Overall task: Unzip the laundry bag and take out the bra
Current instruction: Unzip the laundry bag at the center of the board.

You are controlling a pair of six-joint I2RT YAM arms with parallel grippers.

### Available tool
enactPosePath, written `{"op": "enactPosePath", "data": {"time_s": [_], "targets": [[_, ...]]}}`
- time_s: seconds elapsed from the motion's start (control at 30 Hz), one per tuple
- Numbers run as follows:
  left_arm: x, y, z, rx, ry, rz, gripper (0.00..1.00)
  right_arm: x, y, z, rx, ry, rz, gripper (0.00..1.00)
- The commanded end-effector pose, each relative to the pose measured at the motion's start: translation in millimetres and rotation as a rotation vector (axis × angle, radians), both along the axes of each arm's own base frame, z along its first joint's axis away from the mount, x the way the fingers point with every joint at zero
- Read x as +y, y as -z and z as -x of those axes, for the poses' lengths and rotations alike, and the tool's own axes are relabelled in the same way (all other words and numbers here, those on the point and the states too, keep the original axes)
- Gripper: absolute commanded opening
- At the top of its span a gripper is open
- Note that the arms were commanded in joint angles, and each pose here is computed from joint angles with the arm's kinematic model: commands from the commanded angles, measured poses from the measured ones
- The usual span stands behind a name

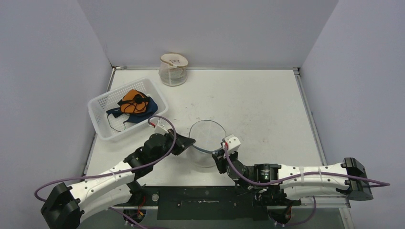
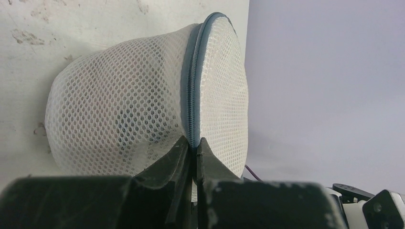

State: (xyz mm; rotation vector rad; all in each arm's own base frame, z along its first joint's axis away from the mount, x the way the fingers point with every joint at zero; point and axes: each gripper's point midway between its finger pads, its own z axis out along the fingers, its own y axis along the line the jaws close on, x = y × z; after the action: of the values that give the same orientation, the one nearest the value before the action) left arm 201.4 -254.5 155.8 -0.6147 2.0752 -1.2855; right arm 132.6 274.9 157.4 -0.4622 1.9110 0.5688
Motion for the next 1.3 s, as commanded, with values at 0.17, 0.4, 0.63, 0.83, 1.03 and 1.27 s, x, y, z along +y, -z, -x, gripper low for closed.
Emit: {"op": "enactPosePath", "data": {"time_s": [0.17,0.4,0.63,0.83,1.03,1.27], "targets": [[-13.1,-8.4,-13.1,-0.041,0.126,-0.013,0.05,-8.2,1.8,-6.5,-0.023,0.068,0.0,0.05],[-10.7,-9.9,6.3,-0.026,0.192,-0.032,0.87,7.3,-6.8,-4.4,-0.029,0.03,-0.011,0.05],[-10.4,-20.9,33.5,-0.019,0.206,0.02,0.94,18.9,-9.3,0.5,-0.022,-0.016,-0.032,0.05],[-26.0,-35.0,34.7,-0.055,0.218,0.046,0.85,39.0,-18.4,11.4,-0.002,-0.1,-0.088,0.05],[-31.4,-31.7,22.6,-0.064,0.191,0.017,0.65,43.7,-24.5,14.3,0.012,-0.116,-0.098,0.05],[-20.7,-21.2,13.0,-0.061,0.118,-0.018,0.4,39.3,-27.2,13.2,0.033,-0.088,-0.087,0.05]]}}
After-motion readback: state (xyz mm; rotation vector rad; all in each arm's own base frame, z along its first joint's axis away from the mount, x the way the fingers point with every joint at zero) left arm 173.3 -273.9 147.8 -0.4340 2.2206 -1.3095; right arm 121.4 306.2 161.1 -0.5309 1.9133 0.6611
